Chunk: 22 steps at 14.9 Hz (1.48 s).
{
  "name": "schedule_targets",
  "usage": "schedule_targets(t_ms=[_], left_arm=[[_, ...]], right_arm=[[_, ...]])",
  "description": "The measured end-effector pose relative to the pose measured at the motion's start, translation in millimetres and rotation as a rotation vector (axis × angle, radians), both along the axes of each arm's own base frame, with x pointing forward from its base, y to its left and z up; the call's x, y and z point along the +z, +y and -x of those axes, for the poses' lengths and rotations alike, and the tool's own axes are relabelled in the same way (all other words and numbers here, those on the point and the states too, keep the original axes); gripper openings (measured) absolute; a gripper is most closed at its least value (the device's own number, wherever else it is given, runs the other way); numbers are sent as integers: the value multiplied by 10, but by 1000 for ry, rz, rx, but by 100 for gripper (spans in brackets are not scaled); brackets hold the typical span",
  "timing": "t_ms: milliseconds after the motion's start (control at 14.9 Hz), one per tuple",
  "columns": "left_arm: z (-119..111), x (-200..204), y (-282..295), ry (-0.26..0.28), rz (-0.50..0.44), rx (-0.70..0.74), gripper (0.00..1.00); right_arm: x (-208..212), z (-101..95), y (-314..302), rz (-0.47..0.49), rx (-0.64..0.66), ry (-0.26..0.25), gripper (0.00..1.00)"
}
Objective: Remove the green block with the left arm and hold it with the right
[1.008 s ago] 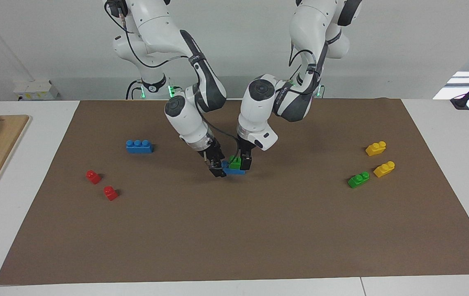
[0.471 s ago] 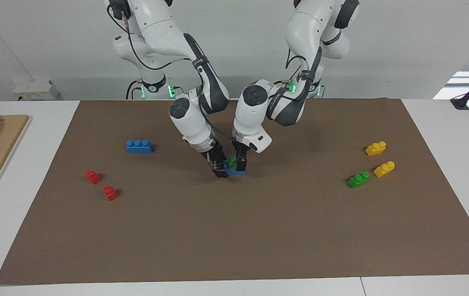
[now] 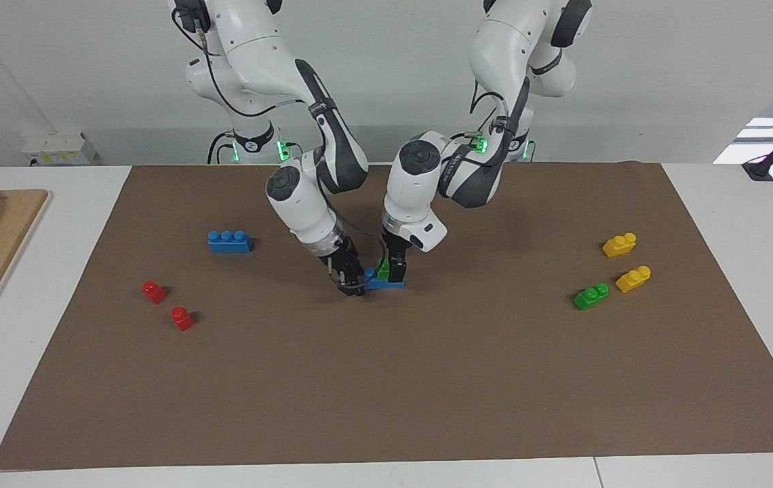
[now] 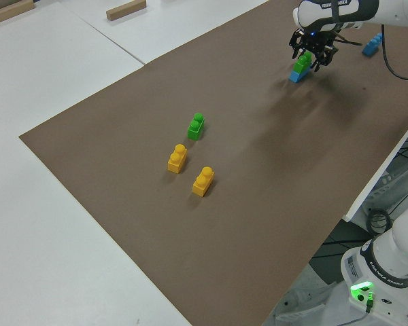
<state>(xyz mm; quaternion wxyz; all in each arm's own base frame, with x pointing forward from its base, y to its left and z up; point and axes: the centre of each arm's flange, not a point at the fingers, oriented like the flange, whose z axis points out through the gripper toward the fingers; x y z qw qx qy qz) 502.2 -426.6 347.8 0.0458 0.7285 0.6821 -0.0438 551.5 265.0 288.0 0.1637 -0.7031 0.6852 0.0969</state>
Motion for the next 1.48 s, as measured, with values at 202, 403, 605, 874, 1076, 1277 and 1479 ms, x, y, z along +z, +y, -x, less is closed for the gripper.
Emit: schedule_targets(t_ms=[202, 403, 605, 874, 1076, 1277, 1479], left_arm=[[0, 0, 0, 0, 0, 0, 100], [-1, 0, 0, 0, 0, 1, 100], [-4, 1, 3, -1, 1, 3, 100], [-11, -1, 9, -2, 1, 7, 100], [-11, -18, 17, -2, 1, 18, 100], [0, -51, 24, -1, 1, 21, 97], [2, -59, 25, -2, 1, 22, 95]], right_arm=[[0, 1, 3, 0, 0, 0, 50], [1, 20, 44, -1, 8, 0, 60], [2, 75, 154, -4, 26, 1, 70], [4, 113, 229, -17, 24, 4, 73], [5, 109, 223, -16, 23, 4, 37], [5, 96, 199, -16, 18, 3, 34], [5, 85, 179, -16, 14, 3, 34]])
